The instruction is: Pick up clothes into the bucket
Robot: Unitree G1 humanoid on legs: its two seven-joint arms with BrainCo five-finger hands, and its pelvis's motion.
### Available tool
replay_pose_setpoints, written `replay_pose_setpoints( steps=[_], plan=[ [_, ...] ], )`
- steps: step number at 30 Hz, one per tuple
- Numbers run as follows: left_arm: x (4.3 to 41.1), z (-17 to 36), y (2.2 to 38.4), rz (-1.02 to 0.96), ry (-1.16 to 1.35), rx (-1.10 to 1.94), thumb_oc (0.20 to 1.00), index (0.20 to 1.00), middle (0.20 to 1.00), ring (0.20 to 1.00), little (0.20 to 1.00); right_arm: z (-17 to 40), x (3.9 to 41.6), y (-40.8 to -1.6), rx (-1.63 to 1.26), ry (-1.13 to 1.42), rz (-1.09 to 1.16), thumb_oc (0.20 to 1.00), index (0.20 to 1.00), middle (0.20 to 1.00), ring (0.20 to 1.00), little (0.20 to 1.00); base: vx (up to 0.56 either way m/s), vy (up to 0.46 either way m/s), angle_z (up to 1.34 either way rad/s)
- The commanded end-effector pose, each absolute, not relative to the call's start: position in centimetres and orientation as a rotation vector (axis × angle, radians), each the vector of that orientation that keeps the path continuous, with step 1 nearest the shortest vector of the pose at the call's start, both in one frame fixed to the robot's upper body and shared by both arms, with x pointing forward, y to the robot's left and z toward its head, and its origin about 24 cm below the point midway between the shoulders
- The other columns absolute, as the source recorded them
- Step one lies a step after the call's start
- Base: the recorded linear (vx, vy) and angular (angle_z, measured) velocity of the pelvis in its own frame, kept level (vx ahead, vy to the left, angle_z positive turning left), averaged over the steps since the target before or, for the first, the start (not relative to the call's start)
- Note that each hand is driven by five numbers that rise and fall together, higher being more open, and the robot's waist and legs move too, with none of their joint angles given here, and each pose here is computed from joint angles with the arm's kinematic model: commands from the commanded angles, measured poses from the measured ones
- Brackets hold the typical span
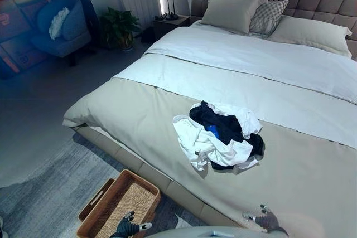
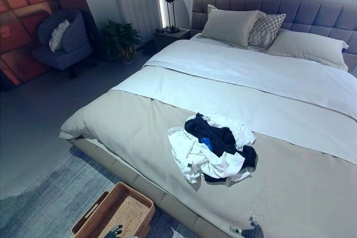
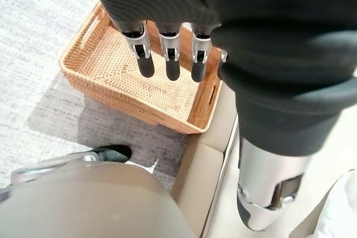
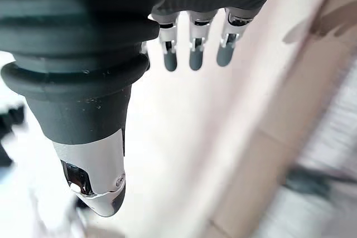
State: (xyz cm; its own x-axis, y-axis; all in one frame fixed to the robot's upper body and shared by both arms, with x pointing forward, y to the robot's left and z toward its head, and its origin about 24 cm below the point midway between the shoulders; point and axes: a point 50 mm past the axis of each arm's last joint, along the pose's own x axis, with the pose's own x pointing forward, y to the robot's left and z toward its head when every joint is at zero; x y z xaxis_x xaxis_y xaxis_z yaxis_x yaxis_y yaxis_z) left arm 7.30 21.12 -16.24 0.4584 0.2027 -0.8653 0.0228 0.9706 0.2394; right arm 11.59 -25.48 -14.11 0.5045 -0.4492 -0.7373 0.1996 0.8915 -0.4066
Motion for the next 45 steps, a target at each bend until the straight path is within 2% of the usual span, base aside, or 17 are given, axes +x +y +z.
replay_pose_setpoints(
  steps=[1, 2, 3, 4, 5, 7, 15, 19, 25, 30, 32, 39, 45],
  plan=[
    [9.9, -15.9, 19.6, 0.069, 1.015, 0.267, 1.000, 1.000, 1.000, 1.000, 1.000, -10.8, 17.8, -27.4, -0.344, 0.757, -0.505, 1.000, 1.000, 1.000, 1.000, 1.000, -0.02, 0.022, 0.04],
    [10.3, -15.7, 19.5, 0.067, 0.988, 0.270, 1.000, 1.000, 1.000, 1.000, 1.000, -8.6, 20.7, -28.3, -0.399, 0.651, -0.513, 1.000, 1.000, 1.000, 1.000, 1.000, -0.01, 0.014, 0.05],
    [10.3, -15.7, 19.5, 0.067, 0.988, 0.270, 1.000, 1.000, 1.000, 1.000, 1.000, -8.6, 20.7, -28.3, -0.399, 0.651, -0.513, 1.000, 1.000, 1.000, 1.000, 1.000, -0.03, 0.032, 0.07],
    [10.3, -15.6, 19.4, 0.065, 0.983, 0.269, 1.000, 1.000, 1.000, 1.000, 1.000, -6.3, 23.2, -29.2, -0.425, 0.554, -0.561, 1.000, 1.000, 1.000, 1.000, 1.000, -0.03, 0.030, 0.07],
    [10.4, -15.6, 19.4, 0.068, 0.975, 0.267, 1.000, 1.000, 1.000, 1.000, 1.000, -5.2, 24.2, -29.5, -0.450, 0.508, -0.575, 1.000, 1.000, 1.000, 1.000, 1.000, -0.04, 0.044, 0.07],
    [10.7, -15.4, 19.4, 0.063, 0.958, 0.272, 1.000, 1.000, 1.000, 1.000, 1.000, -2.5, 26.4, -30.1, -0.633, 0.386, -0.549, 1.000, 1.000, 1.000, 1.000, 1.000, -0.03, 0.033, 0.15],
    [13.1, -14.4, 19.6, 0.033, 0.854, 0.326, 1.000, 1.000, 1.000, 1.000, 1.000, 5.9, 32.0, -29.6, -0.948, 0.035, -0.524, 1.000, 1.000, 1.000, 1.000, 1.000, -0.05, 0.016, 0.20],
    [16.2, -13.1, 19.5, 0.043, 0.753, 0.329, 1.000, 1.000, 1.000, 1.000, 1.000, 9.9, 34.9, -28.9, -1.125, -0.061, -0.480, 1.000, 1.000, 1.000, 1.000, 1.000, -0.12, 0.025, 0.25],
    [19.5, -11.6, 18.0, 0.028, 0.651, 0.310, 1.000, 1.000, 1.000, 1.000, 1.000, 12.5, 36.6, -28.9, -1.421, -0.083, -0.471, 1.000, 1.000, 1.000, 1.000, 1.000, -0.05, -0.001, 0.29],
    [21.0, -10.7, 17.2, 0.009, 0.601, 0.293, 1.000, 1.000, 1.000, 1.000, 1.000, 15.0, 37.6, -30.2, -1.537, -0.038, -0.527, 1.000, 1.000, 1.000, 1.000, 1.000, -0.04, -0.014, 0.21],
    [21.4, -10.5, 17.1, 0.011, 0.591, 0.290, 1.000, 1.000, 1.000, 1.000, 1.000, 15.8, 37.8, -30.3, -1.519, -0.047, -0.553, 1.000, 1.000, 1.000, 1.000, 1.000, -0.04, -0.003, 0.07],
    [22.9, -9.6, 16.3, -0.006, 0.553, 0.289, 1.000, 1.000, 1.000, 1.000, 1.000, 18.6, 36.5, -34.6, -1.435, 0.069, -0.766, 1.000, 1.000, 1.000, 1.000, 1.000, -0.04, -0.023, 0.02],
    [23.6, -9.1, 15.9, 0.000, 0.529, 0.284, 1.000, 1.000, 1.000, 1.000, 1.000, 20.1, 35.7, -35.8, -1.334, 0.011, -0.908, 1.000, 1.000, 1.000, 1.000, 1.000, -0.03, -0.026, 0.03]
  ],
)
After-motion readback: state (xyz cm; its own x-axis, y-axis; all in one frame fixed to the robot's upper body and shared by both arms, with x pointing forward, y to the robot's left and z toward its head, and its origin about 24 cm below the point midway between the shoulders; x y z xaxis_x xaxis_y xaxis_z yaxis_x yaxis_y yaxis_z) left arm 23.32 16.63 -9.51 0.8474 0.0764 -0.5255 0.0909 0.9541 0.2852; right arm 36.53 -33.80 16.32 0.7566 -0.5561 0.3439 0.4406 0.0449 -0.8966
